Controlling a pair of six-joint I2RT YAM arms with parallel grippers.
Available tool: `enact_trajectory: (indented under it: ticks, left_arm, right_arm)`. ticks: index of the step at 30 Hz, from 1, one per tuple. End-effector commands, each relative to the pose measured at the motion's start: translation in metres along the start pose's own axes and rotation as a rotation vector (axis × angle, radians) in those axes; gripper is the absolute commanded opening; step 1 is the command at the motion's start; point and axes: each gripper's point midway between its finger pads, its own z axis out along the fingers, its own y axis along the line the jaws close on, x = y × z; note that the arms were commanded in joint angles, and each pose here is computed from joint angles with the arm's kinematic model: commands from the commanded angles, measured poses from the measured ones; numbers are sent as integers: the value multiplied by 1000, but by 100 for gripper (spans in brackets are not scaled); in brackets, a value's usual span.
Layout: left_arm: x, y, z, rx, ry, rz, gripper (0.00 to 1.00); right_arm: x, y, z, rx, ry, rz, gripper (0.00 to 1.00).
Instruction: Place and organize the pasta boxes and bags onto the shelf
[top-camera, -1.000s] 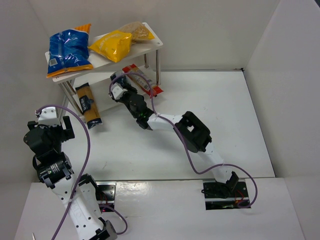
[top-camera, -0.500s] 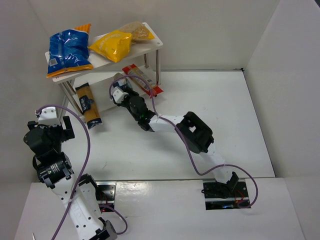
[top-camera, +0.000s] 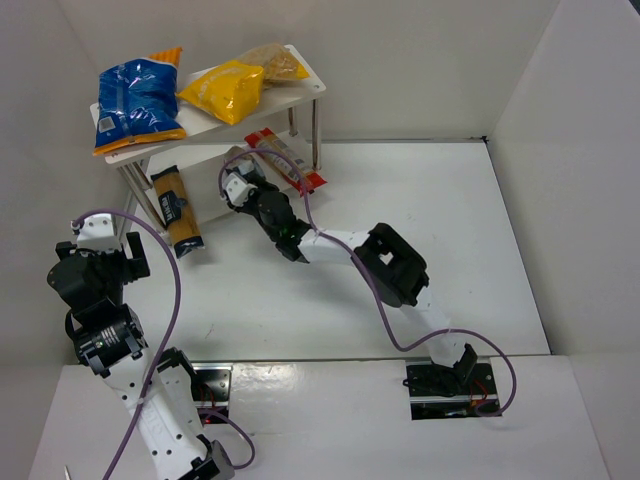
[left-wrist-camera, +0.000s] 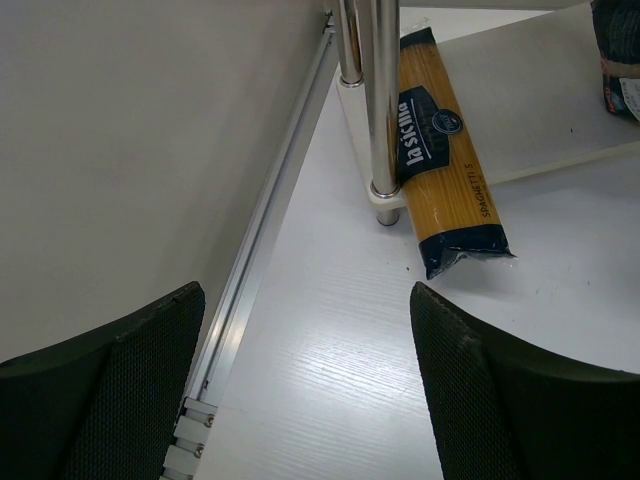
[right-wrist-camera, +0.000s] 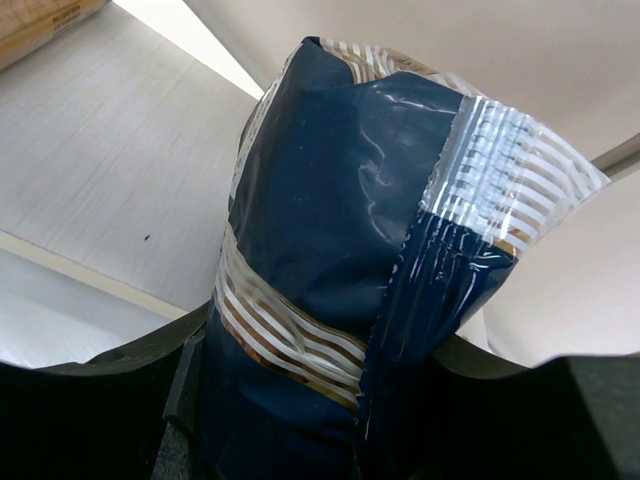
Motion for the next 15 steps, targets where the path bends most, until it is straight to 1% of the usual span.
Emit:
enact_trajectory:
  ticks: [1, 2, 3, 5, 10, 11, 13, 14, 15]
  left_arm:
    - [-6, 0, 1, 8, -26, 18, 89]
    - [-6, 0, 1, 8, -26, 18, 89]
    - [-6, 0, 1, 8, -26, 18, 89]
    - [-6, 0, 1, 8, -26, 18, 89]
    - [-4, -2, 1, 18, -19, 25, 88]
    - [-4, -2, 1, 18, -19, 25, 88]
    - [-4, -2, 1, 18, -19, 25, 88]
    - [-4, -2, 1, 18, -19, 25, 88]
    - [-4, -2, 1, 18, -19, 25, 88]
  right_arm:
    - [0, 15, 9, -40, 4, 34, 0]
    - [-6, 12, 13, -31, -10, 40, 0]
    - [1, 18, 15, -39, 3, 35, 0]
    - [-4, 17, 20, -34, -6, 47, 0]
    - [1, 24, 27, -36, -2, 55, 0]
    - [-6, 26, 27, -39, -14, 58, 0]
    - [0, 32, 29, -41, -12, 57, 0]
    - [-7, 28, 31, -32, -25, 62, 0]
    - [-6, 37, 31, -42, -26, 61, 0]
